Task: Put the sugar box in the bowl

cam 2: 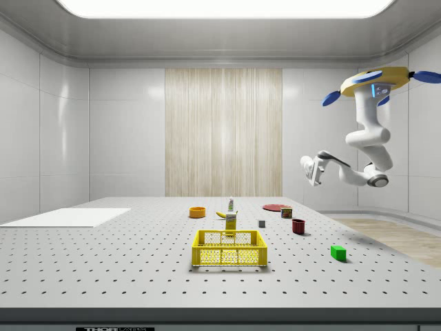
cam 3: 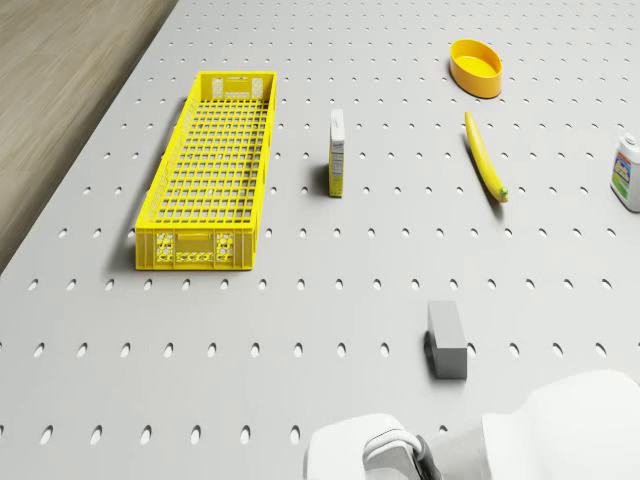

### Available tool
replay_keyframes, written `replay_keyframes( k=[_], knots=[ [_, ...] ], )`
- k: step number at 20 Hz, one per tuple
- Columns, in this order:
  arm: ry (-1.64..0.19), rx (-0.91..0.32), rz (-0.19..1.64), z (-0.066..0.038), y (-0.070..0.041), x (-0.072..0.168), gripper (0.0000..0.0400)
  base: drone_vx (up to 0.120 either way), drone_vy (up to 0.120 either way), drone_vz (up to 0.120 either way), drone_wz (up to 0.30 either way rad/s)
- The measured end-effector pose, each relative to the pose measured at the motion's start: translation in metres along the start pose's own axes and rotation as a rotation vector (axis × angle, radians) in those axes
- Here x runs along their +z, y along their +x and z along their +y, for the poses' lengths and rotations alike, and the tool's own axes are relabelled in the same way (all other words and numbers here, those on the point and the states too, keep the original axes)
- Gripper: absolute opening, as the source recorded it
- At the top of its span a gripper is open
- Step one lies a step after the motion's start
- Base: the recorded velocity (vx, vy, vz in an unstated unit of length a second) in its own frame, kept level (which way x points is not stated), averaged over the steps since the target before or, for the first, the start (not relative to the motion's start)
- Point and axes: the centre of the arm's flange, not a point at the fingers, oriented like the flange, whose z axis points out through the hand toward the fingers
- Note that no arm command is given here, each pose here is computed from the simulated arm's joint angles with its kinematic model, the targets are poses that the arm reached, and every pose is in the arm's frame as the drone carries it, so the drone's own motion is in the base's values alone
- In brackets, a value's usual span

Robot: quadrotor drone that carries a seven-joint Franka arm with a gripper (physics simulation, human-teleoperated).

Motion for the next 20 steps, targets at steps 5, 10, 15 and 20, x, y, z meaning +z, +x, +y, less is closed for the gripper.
replay_keyframes(
  k=[5, 10, 15, 20],
  knots=[
    [-0.369, -0.013, 0.37, -0.035, -0.035, 0.013, 0.04, 0.12, 0.0, -0.12, 0.0],
    [-0.532, -0.02, 0.539, -0.048, -0.049, 0.026, 0.04, 0.12, 0.0, -0.12, 0.0],
    [-0.598, -0.023, 0.61, -0.052, -0.054, 0.033, 0.04, 0.12, 0.0, -0.104, 0.0],
    [-0.625, -0.024, 0.638, -0.054, -0.056, 0.036, 0.04, 0.12, 0.08, 0.0, 0.0]
  ],
)
